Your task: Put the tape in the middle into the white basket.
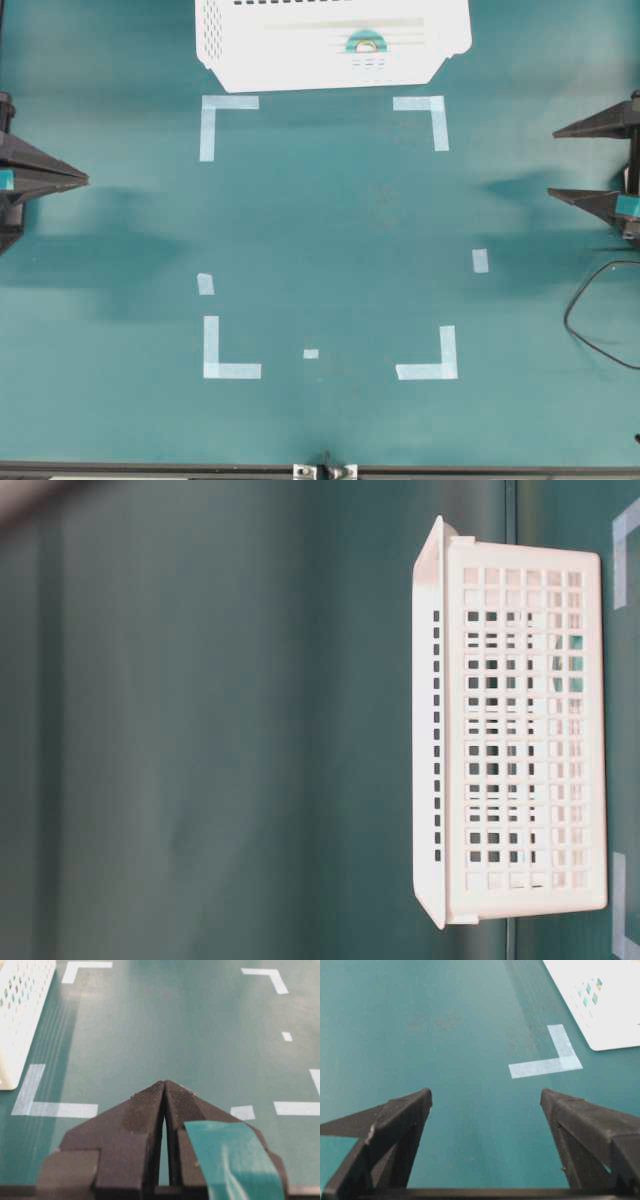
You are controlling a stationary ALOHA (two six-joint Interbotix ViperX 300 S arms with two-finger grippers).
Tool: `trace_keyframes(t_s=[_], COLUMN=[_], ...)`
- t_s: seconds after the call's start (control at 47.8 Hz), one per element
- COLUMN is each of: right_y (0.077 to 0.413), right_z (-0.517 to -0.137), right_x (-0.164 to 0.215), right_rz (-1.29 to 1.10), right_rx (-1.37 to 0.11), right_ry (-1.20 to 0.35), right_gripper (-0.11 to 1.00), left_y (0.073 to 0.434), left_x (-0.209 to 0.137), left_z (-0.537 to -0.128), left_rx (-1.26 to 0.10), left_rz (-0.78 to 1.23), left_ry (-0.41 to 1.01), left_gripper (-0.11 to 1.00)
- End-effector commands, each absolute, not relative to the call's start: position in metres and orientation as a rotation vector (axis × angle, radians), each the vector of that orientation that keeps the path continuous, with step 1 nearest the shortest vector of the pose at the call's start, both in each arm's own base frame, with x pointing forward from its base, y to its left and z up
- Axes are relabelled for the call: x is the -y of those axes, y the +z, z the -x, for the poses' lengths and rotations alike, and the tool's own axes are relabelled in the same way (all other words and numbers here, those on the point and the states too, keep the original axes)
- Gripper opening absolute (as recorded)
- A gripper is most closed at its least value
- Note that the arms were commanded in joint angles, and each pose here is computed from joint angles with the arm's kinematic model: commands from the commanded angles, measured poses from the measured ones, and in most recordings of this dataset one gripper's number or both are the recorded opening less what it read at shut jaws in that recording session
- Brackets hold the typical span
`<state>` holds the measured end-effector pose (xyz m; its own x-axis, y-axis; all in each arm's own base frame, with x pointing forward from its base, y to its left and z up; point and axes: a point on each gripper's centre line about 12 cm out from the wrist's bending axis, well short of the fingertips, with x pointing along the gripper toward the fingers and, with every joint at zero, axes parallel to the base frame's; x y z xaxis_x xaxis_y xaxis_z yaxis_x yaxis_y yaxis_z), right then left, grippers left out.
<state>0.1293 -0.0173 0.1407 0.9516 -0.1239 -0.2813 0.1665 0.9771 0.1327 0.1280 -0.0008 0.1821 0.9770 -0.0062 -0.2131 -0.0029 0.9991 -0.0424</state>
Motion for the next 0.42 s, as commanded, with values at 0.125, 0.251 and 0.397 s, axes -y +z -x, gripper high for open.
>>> trace_keyframes(t_s=[0.125,0.251,0.397], right_y=[0.1447,0.1445,0.1445], right_z=[-0.1311,-0.1311,-0.1311], right_x=[0.0172,0.0172,0.0172], right_rz=[-0.15,-0.15,-0.148], right_rx=[-0.263,-0.264,-0.264], right_ry=[-0.144,-0.144,-0.143], right_gripper=[0.98,0.98,0.98], left_y=[0.1866,0.1866,0.1866], left_x=[0.0009,0.001,0.0009], left_z=[-0.1292,-0.1292,-0.1292], left_rx=[-0.203,-0.203,-0.203], left_rz=[0.041,0.042,0.041], left_ry=[-0.003,-0.003,-0.003], left_gripper=[-0.11,-0.11,-0.11])
